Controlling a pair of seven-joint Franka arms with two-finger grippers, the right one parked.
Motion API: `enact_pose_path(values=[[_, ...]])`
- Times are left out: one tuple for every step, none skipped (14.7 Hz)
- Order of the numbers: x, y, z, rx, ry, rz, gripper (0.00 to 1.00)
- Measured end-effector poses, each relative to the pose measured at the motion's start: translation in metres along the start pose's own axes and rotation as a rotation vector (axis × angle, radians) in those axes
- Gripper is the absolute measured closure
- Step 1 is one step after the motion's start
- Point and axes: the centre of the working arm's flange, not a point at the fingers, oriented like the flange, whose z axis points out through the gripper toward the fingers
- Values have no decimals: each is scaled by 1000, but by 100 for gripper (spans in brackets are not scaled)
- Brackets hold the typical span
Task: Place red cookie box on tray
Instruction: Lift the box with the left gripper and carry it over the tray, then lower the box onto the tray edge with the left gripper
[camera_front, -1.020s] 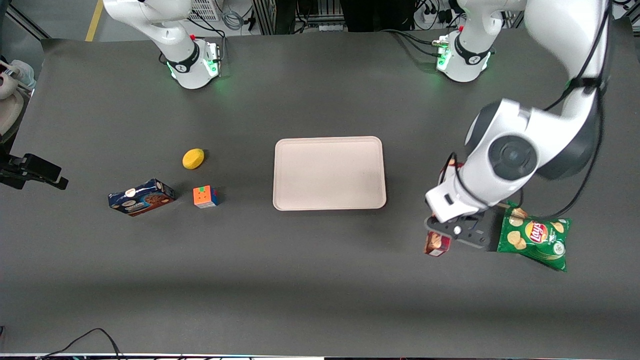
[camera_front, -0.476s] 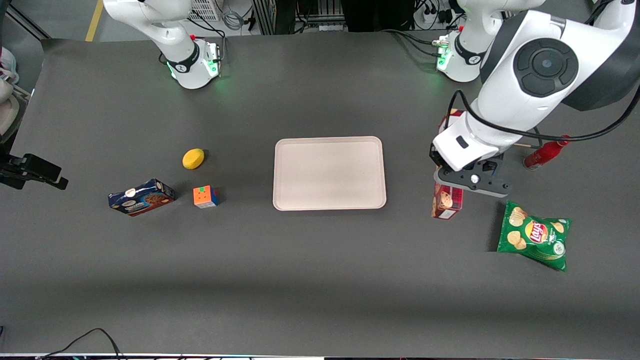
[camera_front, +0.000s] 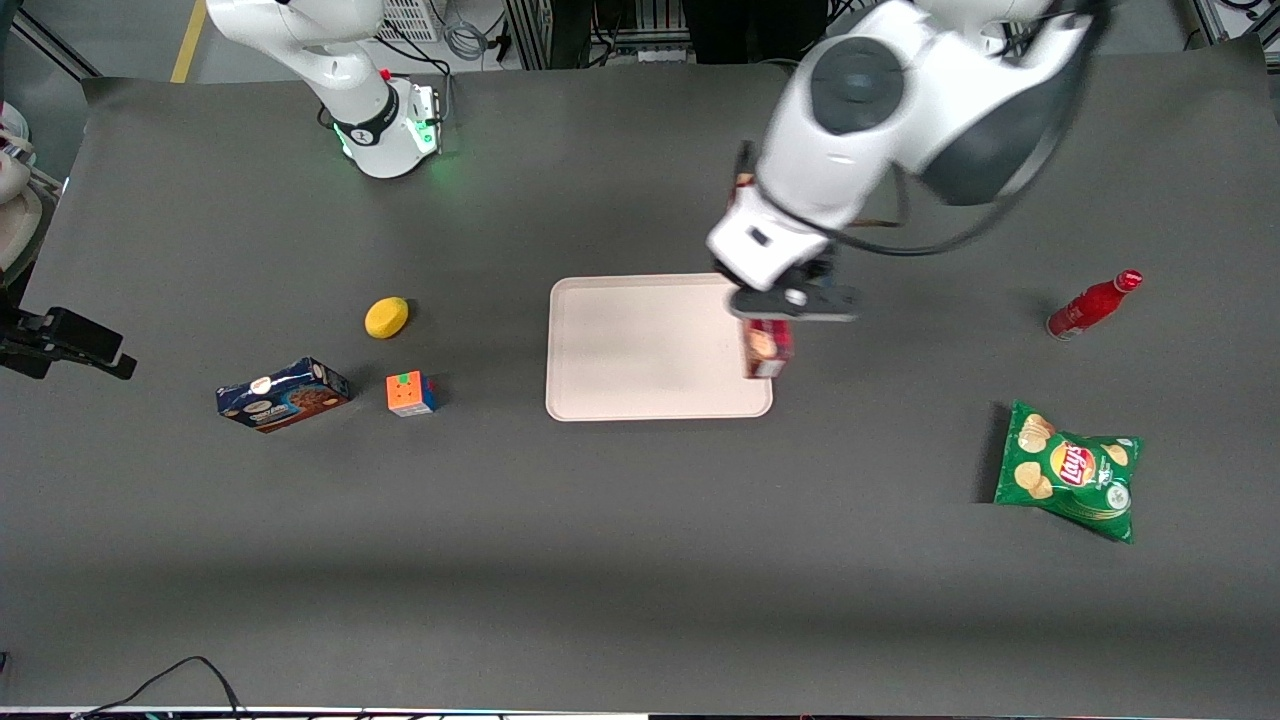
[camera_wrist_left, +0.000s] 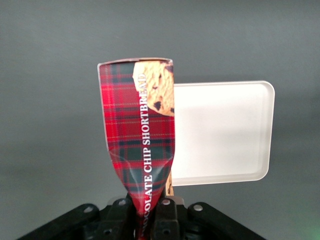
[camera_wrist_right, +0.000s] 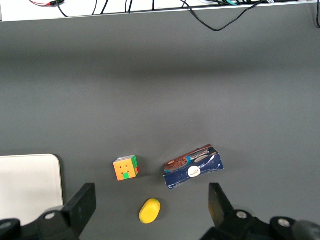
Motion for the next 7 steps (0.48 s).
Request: enact_pose_path(values=[[-16, 17, 23, 11, 18, 18, 85], [-30, 29, 48, 20, 34, 36, 85], [-39, 35, 72, 13, 47, 40, 85], [-45, 36, 94, -2, 59, 35, 85], [-49, 33, 117, -5, 72, 38, 85], [-52, 29, 138, 5, 82, 41, 85], [-53, 23, 157, 22, 89, 31, 85]])
